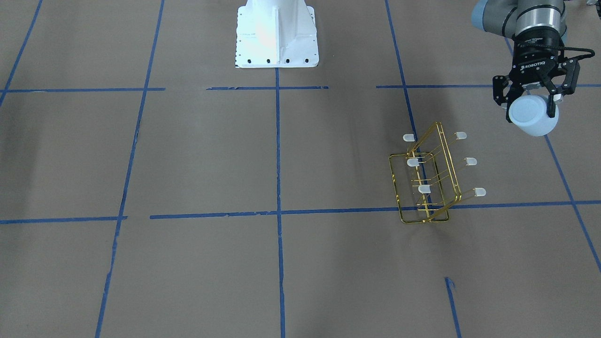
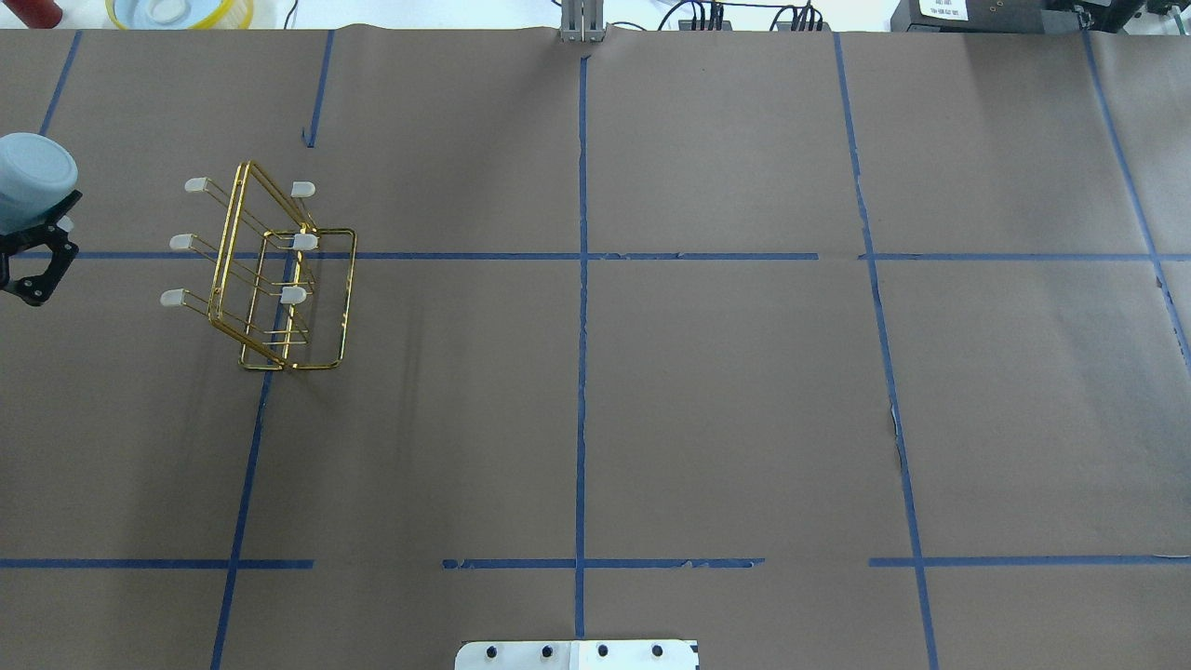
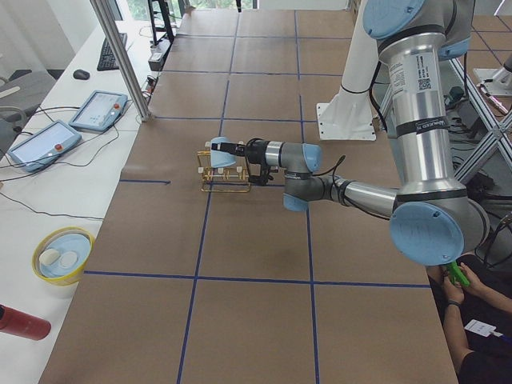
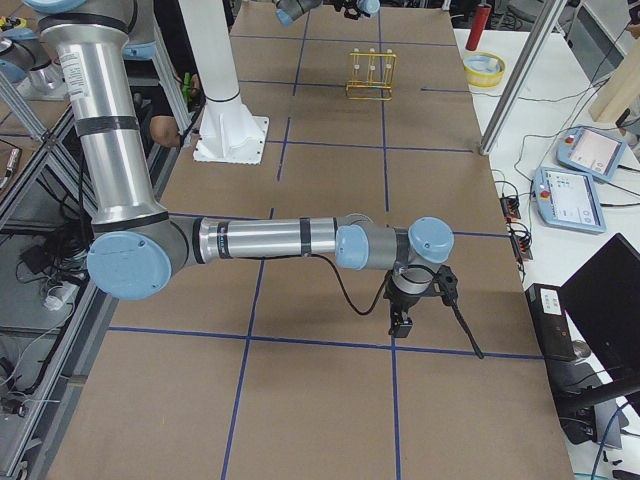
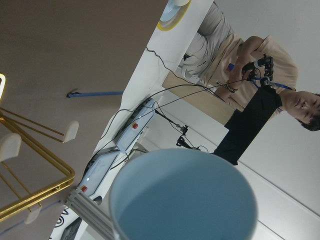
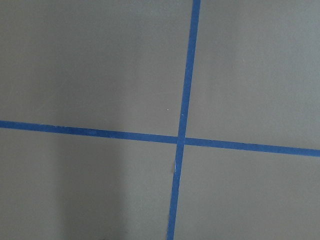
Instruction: Hang cup on cup holder
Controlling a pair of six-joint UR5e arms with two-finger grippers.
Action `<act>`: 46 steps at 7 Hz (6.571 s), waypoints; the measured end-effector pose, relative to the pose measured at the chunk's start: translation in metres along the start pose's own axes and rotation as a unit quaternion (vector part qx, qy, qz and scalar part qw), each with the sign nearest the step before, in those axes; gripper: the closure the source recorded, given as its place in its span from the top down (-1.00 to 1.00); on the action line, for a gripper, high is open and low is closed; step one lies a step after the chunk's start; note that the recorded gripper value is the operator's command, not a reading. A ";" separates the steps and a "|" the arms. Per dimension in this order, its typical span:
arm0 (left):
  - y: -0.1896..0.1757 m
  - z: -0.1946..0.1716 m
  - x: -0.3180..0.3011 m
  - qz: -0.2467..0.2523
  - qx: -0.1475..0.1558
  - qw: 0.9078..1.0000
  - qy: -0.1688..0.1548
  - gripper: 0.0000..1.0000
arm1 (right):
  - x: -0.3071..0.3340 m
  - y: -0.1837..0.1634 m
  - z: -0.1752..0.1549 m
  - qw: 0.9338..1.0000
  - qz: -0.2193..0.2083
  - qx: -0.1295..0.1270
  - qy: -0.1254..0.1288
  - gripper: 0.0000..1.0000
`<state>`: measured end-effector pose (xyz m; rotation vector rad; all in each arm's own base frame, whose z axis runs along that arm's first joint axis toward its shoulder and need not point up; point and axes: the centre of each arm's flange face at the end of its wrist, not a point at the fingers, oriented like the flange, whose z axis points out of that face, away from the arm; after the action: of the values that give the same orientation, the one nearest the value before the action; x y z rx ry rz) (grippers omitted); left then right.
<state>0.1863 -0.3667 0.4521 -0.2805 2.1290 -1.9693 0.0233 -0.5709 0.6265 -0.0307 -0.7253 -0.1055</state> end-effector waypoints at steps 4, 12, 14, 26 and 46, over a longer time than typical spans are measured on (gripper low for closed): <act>-0.014 -0.028 -0.051 -0.159 0.002 0.984 0.080 -1.00 | 0.000 0.000 0.000 1.000 0.000 0.000 0.000 1.00; -0.002 -0.014 -0.123 -0.366 -0.047 0.916 0.155 -1.00 | 0.000 0.000 0.000 1.000 0.000 0.000 0.000 1.00; -0.003 -0.006 -0.136 -0.375 -0.049 0.912 0.156 -1.00 | 0.000 0.000 0.000 1.000 0.000 0.000 0.000 1.00; -0.024 0.008 -0.162 -0.375 -0.040 0.913 0.154 1.00 | 0.000 0.000 0.000 1.000 0.000 0.000 0.000 1.00; -0.064 0.044 0.206 0.520 0.124 0.771 -0.345 1.00 | 0.000 0.000 0.000 1.000 0.000 0.000 0.000 1.00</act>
<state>0.0016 -0.4739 0.5048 0.1926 1.0853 -1.1491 0.0233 -0.5709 0.6265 -0.0310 -0.7253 -0.1055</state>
